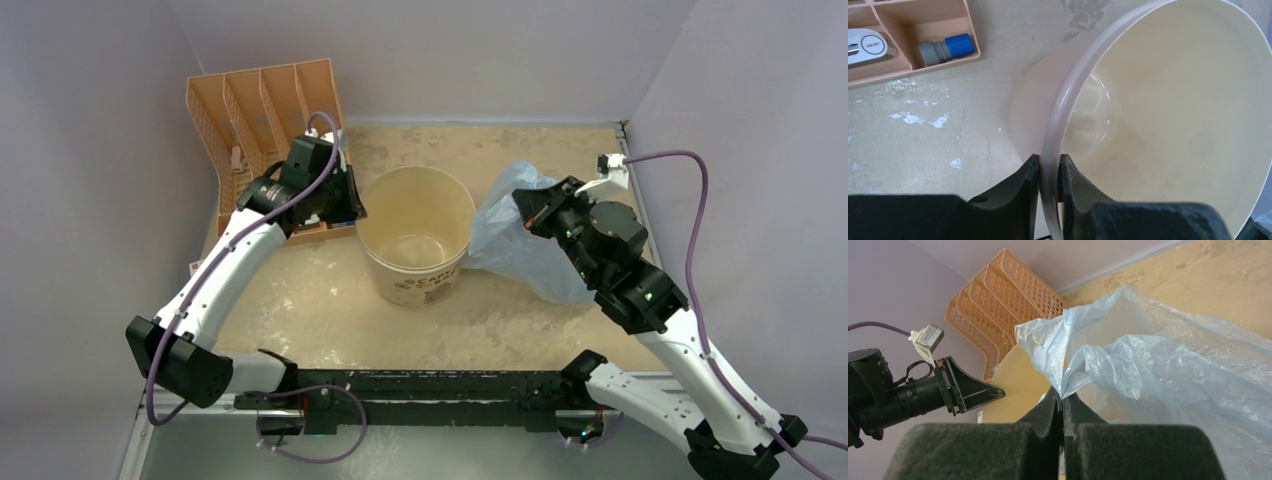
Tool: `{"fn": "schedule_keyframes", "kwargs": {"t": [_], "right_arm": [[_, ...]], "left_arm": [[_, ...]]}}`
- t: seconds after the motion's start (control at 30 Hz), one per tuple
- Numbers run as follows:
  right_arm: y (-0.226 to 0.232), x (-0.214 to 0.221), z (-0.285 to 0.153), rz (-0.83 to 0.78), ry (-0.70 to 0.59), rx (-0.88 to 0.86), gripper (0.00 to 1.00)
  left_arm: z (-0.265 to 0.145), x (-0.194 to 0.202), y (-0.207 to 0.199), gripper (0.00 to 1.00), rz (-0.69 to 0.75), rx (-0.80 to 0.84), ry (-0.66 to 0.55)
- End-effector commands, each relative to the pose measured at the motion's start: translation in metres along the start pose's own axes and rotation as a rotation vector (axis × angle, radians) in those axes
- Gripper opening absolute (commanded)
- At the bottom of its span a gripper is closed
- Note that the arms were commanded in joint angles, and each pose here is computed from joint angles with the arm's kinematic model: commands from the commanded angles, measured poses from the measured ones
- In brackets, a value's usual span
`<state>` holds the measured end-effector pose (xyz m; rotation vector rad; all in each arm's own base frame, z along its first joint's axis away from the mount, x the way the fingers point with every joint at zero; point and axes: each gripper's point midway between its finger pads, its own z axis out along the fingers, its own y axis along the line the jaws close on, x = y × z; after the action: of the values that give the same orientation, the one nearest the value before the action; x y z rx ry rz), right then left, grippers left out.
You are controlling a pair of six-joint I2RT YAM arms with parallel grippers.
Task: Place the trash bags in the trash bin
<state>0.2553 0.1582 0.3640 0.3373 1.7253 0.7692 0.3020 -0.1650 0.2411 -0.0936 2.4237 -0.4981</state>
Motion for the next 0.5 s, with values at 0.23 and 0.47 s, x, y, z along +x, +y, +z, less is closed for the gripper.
{"fn": "schedule_keyframes", "kwargs": {"t": [0.23,0.47], "right_arm": [[0.024,-0.027,-0.016,-0.103,-0.020,-0.077,0.00],[0.026,-0.032,-0.033,-0.155,-0.008,-0.103,0.00]], "left_arm": [[-0.022,-0.017,-0.018,0.51,-0.053,0.088,-0.116],[-0.047,-0.021,-0.025,0.74,-0.017,0.160,-0.198]]}}
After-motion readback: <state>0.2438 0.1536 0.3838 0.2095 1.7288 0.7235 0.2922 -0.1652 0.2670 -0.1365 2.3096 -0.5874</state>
